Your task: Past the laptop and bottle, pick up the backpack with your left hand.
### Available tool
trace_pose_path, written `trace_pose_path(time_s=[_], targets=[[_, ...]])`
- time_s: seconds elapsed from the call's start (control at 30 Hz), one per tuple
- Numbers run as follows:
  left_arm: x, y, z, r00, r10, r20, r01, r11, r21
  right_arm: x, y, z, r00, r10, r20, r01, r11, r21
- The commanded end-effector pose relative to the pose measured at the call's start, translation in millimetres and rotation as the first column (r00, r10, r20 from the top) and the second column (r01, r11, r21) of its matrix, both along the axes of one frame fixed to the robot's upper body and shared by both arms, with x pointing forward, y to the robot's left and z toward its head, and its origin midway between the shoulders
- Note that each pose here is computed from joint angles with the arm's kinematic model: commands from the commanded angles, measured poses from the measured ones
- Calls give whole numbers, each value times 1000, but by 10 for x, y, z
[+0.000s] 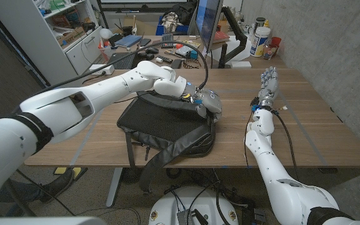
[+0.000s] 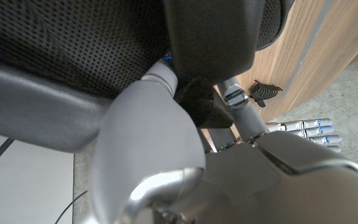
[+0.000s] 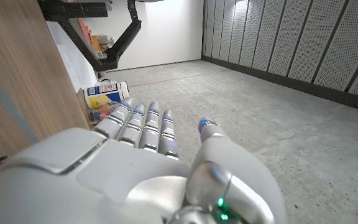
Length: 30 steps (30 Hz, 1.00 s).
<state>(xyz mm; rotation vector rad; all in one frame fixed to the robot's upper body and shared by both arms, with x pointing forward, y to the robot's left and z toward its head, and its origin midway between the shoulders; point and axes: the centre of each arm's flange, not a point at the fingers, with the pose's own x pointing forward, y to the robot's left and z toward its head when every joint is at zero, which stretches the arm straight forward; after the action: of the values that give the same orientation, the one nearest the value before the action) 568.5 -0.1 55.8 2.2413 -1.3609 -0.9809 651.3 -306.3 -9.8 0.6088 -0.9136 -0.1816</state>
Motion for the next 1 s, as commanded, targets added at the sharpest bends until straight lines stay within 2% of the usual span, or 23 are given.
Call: trace_pose_path(time_s=[0.03, 0.4, 0.6, 0.73, 1.0], targets=[[-41, 93, 105, 1000, 2, 8, -1, 997, -77, -7, 50, 105, 1000, 3, -1, -3, 999, -34], [-132, 241, 210, 998, 26, 55, -18, 990, -142, -76, 106, 229, 1000, 1, 13, 0, 998, -64], [-194, 297, 249, 996, 18, 89, -2, 984, -177, -109, 142, 302, 1000, -7, 19, 9, 996, -85], [-236, 344, 300, 996, 13, 91, 8, 976, -217, -123, 174, 342, 1000, -9, 21, 11, 995, -98], [-269, 414, 391, 996, 50, 72, -27, 956, -292, -137, 238, 410, 1000, -16, 17, 18, 992, -123]])
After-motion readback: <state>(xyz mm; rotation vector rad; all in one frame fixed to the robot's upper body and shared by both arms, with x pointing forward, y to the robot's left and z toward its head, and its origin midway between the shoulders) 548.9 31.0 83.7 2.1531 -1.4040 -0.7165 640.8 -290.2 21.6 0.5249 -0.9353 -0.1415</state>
